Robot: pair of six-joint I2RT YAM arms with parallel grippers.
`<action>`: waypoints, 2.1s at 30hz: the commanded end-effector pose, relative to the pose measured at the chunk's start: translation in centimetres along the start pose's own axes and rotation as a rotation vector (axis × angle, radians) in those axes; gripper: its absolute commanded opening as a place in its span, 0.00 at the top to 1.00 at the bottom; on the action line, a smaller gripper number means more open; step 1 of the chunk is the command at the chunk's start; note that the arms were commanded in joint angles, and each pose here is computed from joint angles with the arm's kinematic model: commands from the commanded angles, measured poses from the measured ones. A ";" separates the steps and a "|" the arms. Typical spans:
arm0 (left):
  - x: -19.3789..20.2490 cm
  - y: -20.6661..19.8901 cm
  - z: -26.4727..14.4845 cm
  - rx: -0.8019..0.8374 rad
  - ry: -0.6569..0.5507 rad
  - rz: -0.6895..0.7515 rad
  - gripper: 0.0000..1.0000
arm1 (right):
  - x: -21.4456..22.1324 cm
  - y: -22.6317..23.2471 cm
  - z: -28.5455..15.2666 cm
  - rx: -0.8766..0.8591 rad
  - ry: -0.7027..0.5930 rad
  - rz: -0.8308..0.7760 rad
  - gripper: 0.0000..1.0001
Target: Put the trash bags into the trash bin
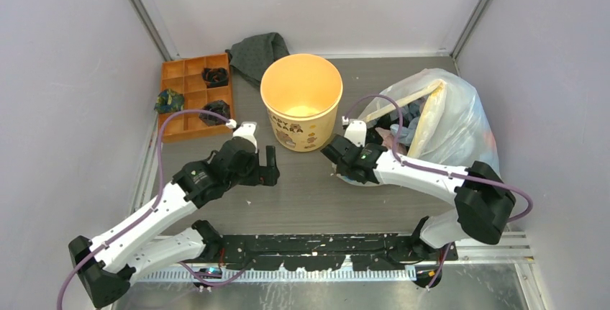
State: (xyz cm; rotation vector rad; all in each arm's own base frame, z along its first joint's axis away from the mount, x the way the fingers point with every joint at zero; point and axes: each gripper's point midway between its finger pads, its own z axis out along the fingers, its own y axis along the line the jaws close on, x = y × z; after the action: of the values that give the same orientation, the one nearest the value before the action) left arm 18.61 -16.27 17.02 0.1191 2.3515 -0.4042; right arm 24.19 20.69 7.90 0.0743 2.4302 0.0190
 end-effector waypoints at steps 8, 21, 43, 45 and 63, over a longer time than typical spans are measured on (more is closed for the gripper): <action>-0.9 -6.0 -0.4 0.309 -0.015 -0.126 0.00 | -4.7 -1.3 -7.0 -0.112 -0.112 0.039 0.99; -3.0 -12.6 -4.1 0.709 -0.058 -0.160 0.00 | -3.0 4.2 -19.6 -0.807 0.038 -0.122 0.99; -2.0 -12.5 -4.4 0.791 -0.156 0.145 0.26 | -1.8 7.7 -25.1 -1.046 0.108 -0.294 0.99; -2.1 -13.0 -5.0 0.839 -0.187 0.180 0.31 | -1.7 7.6 -25.6 -1.052 0.105 -0.313 0.99; 0.3 -16.8 -6.7 0.978 -0.197 0.380 0.36 | -1.5 6.5 -27.1 -1.058 0.095 -0.363 0.99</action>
State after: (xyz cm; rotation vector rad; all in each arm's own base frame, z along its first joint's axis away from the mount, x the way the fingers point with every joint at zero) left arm 9.65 -29.67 23.47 0.9253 1.7746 -1.3102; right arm 8.31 27.66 27.52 -0.8245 2.2609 1.1028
